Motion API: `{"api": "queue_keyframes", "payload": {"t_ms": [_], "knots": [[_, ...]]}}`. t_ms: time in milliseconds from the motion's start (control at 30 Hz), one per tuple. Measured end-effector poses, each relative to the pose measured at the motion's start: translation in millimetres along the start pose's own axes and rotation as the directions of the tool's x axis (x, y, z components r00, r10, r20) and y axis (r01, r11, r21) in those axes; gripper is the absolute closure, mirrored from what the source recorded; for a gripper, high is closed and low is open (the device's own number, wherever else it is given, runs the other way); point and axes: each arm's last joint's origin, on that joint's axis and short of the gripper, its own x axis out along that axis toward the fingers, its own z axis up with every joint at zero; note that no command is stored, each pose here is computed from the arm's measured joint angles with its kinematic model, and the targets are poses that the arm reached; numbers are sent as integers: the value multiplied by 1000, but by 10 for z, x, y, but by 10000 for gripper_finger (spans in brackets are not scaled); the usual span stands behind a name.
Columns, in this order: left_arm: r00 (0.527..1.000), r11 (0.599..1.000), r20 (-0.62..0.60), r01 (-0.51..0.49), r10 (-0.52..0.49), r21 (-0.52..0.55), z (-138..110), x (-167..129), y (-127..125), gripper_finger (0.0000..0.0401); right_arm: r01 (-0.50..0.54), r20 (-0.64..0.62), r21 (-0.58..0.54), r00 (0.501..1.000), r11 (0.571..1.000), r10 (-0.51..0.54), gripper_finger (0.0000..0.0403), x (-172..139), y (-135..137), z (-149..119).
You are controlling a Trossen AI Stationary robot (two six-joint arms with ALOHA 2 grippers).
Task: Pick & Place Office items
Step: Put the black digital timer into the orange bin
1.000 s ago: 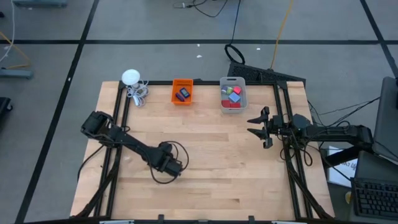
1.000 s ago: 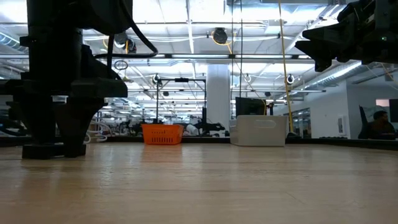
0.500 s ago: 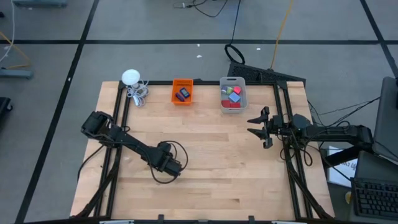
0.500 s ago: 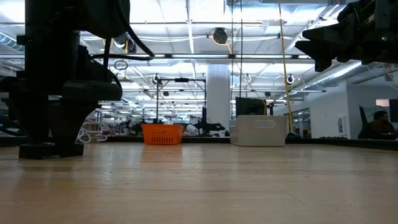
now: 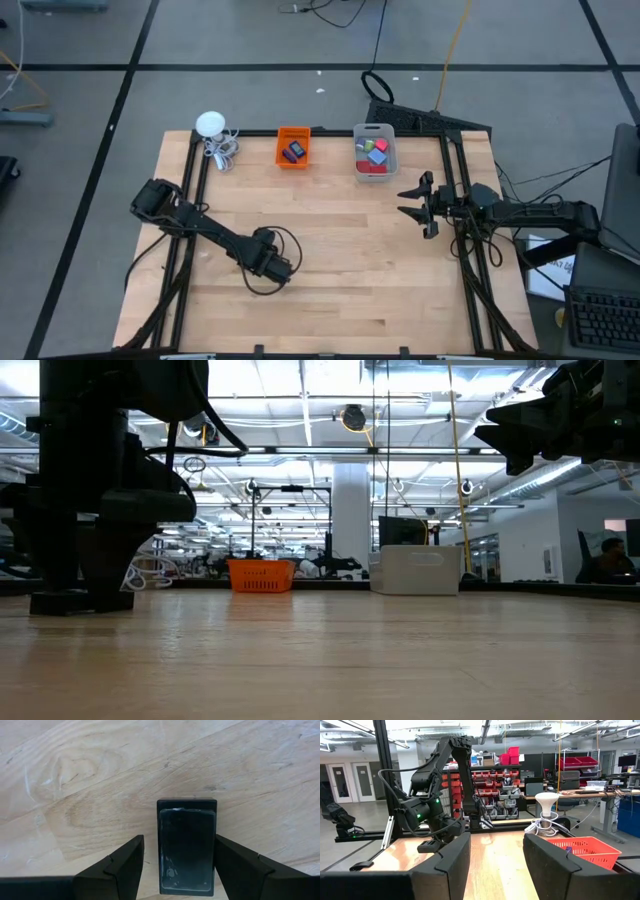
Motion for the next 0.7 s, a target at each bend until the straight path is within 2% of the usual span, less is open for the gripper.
{"api": "queue_keyframes", "payload": {"t_ms": [700], "knots": [[1000, 1000, 0, 16, -16, -1, -1, 2, -15, 181, 0, 0, 0, 1000, 1000, 0, 232, 0, 0, 0]]}}
